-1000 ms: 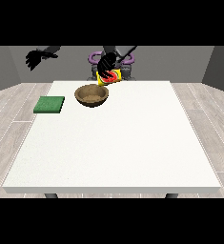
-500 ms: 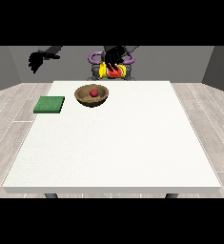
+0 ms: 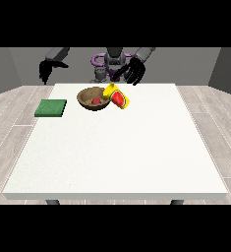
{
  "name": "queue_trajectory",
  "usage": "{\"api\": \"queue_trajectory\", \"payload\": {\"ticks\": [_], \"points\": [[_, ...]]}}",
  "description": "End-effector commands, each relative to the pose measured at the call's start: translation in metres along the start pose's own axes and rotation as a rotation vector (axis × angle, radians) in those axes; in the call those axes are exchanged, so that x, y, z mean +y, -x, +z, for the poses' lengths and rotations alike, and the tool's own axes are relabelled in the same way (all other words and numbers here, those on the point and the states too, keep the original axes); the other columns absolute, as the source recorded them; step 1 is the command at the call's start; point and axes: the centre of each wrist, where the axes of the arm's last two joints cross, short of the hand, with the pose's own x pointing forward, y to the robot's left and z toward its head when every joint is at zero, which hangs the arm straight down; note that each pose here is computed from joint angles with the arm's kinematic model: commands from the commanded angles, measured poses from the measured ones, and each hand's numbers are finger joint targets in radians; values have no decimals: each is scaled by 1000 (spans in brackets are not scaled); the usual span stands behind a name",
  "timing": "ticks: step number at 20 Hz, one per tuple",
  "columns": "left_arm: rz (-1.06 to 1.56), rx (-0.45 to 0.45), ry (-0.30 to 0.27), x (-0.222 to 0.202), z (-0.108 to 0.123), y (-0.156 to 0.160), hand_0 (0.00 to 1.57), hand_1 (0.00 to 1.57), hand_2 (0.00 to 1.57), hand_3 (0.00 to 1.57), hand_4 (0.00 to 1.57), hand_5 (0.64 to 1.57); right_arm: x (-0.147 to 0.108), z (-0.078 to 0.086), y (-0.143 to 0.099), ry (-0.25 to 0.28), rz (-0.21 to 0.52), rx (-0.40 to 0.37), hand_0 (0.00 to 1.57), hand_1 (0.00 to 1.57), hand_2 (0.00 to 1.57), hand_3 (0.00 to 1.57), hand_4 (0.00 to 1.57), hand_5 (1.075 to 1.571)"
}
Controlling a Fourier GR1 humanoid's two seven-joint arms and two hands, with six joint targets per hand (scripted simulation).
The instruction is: Pick the cup and pour the ball into the bowl, then pick the bowl and place it on the pad
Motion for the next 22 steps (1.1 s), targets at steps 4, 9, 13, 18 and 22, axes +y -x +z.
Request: {"api": "queue_trajectory", "payload": {"ticks": [4,9,13,18,22], "points": [[590,19,3,14,28,36,0,0,0,0,0,1563,59,-21,8,26,4,-23,0,0,0,0,252,1571],[727,-63,71,12,52,83,0,0,0,0,0,1564,104,-9,36,94,-21,16,0,0,0,0,309,1570],[744,-133,84,21,41,86,0,0,0,0,0,1563,134,-25,41,96,-35,-43,0,0,0,0,327,1570],[749,-152,131,33,54,99,0,0,0,0,0,1565,117,-39,49,177,-26,-4,0,0,0,0,259,1567],[734,-131,92,61,39,112,0,0,0,0,0,1566,114,-30,68,134,-22,4,0,0,0,0,189,1563]]}}
